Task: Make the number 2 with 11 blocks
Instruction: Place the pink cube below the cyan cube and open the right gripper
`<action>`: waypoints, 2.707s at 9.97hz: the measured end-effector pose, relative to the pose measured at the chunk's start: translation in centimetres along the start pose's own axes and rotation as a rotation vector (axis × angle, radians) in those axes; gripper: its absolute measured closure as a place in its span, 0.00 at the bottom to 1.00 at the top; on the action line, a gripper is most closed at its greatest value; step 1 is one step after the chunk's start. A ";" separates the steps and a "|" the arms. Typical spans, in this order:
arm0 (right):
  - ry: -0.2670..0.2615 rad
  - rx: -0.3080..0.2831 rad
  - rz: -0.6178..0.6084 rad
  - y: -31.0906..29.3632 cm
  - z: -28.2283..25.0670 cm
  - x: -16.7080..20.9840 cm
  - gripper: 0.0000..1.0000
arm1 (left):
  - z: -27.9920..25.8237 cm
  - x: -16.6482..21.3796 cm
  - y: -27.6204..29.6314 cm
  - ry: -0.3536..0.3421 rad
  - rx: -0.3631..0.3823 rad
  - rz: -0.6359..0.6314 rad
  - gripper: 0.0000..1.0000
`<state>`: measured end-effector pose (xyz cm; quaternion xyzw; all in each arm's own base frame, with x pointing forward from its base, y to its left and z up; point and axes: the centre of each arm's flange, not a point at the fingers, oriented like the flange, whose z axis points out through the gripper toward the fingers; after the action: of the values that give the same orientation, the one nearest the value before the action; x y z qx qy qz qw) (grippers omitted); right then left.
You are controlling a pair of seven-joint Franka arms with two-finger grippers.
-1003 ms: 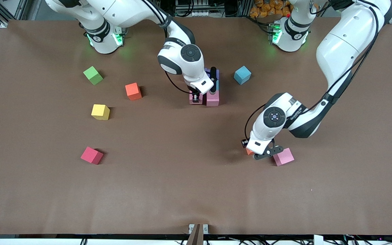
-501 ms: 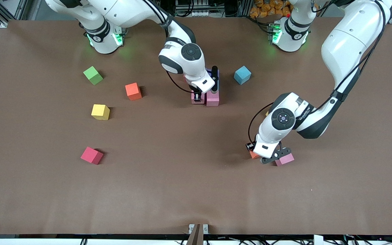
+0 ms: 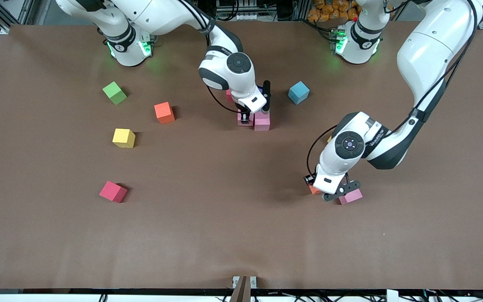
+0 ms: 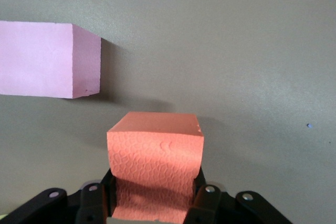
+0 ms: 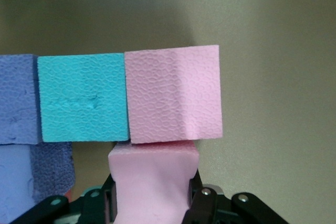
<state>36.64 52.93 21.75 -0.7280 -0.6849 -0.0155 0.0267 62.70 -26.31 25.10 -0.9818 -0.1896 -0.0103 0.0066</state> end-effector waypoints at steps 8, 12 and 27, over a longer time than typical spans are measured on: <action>0.016 -0.019 0.007 0.8 0.0 -0.2 0.48 | 0.0 0.0 -0.1 -0.008 0.003 -0.005 0.45; 0.032 -0.029 0.007 0.9 0.4 -0.1 0.48 | 0.0 0.1 -0.3 -0.009 0.004 -0.010 0.45; 0.026 -0.041 0.004 0.8 0.7 0.0 0.26 | -1.0 0.9 -1.1 -0.005 0.015 -0.026 0.45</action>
<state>37.44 52.97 21.04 -0.7296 -0.6824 -0.0390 0.0208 63.05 -24.95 26.09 -0.9791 -0.2026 -0.0067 0.0137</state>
